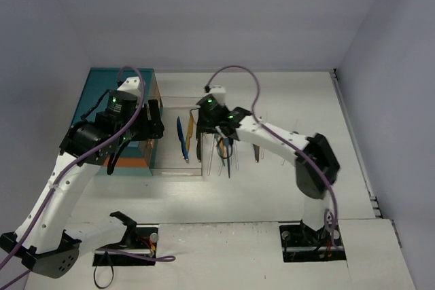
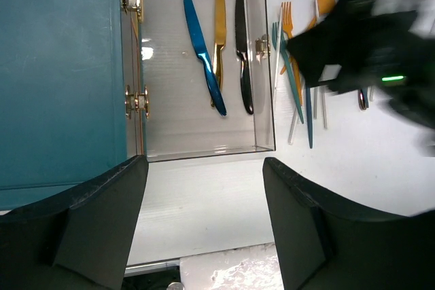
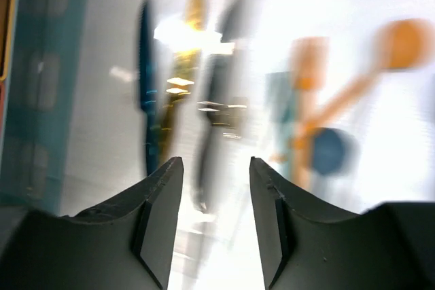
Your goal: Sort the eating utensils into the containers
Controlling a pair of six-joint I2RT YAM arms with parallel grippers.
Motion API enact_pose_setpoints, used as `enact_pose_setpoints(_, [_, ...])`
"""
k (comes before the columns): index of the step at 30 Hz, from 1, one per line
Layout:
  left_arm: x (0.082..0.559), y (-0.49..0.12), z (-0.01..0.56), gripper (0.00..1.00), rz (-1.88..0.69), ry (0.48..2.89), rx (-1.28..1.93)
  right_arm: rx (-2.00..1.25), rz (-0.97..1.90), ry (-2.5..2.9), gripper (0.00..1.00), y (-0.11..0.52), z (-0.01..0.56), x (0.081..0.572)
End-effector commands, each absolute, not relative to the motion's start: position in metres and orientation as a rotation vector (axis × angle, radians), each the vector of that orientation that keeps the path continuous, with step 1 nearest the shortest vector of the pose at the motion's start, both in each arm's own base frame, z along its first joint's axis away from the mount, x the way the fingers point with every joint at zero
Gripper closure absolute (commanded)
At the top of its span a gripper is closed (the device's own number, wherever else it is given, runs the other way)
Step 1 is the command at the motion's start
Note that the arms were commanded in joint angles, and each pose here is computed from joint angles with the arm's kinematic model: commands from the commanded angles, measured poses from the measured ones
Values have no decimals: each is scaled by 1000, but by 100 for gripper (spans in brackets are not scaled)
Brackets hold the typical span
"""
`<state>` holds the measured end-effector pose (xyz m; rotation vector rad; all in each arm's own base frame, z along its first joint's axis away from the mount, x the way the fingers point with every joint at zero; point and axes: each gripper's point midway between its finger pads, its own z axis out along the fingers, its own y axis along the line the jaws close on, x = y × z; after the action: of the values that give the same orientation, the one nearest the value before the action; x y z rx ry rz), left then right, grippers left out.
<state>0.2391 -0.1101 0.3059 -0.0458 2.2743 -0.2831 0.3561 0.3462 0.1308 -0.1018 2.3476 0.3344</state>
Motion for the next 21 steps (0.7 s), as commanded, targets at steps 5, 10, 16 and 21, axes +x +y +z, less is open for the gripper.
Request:
enact_pose_setpoints(5, [254,-118,315,35,-307,2255,-62,111,142,2382,68,191,122,372])
enact_pose_setpoints(10, [257,-121,313,35,-308,2268,-62,174,67,2489,71,152,79,367])
enact_pose_setpoints(16, [257,-122,310,35,-310,2277,-61,159,17,2560,71,142,49,367])
enact_pose_setpoints(21, [256,-120,311,35,-309,2272,-66,167,-1,2591,73,137,33,368])
